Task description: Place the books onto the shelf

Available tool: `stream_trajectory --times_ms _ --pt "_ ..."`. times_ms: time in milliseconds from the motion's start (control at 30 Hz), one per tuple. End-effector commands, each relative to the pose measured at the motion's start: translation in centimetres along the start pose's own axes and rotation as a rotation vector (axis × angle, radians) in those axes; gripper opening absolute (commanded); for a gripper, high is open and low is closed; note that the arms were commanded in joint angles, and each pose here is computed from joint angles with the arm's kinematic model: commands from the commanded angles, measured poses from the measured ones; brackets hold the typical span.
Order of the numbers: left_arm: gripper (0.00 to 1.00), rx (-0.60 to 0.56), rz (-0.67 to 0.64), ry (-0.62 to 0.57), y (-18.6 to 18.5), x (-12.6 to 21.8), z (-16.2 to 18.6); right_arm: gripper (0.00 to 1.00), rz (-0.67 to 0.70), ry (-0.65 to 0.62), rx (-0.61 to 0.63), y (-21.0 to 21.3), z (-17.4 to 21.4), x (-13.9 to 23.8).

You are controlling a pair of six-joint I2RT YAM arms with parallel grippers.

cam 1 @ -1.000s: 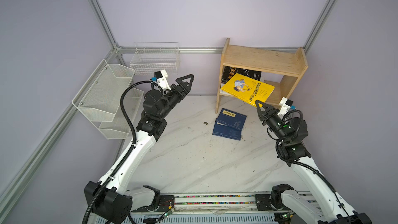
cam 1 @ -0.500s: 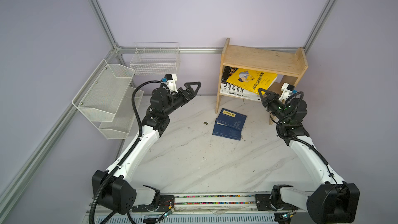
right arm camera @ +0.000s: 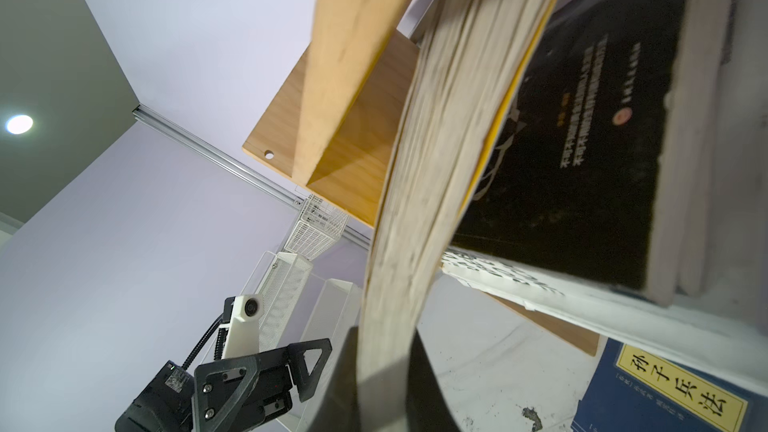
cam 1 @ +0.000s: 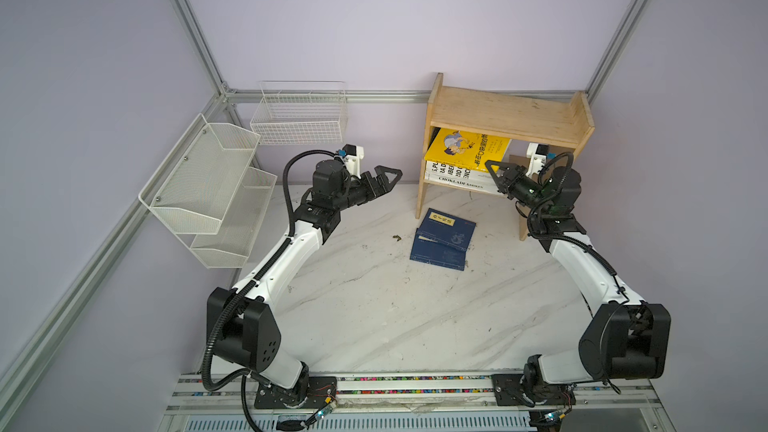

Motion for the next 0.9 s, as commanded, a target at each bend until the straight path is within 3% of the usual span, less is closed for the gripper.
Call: stream_trajectory --times_ms 0,867 --pt "1.00 -0.103 0.089 -0.093 -3.8 0.5 -4.0 0.04 -0.106 -0.076 0.135 3.9 -2.5 0.4" --pt "1.00 -0.109 0.146 -0.126 -3.2 -5.9 -5.6 0.05 -0.100 -0.045 0.106 1.4 -4.4 -1.7"
Point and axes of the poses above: each gripper's point midway between its finger pads, its own x axis back along the fingers, its own y axis along the line the jaws close on, z = x × y, the point moved 2 cm from there along x, back along the fingers, and after that the axes turned 5 degrees about -x, right-handed, at the moved point
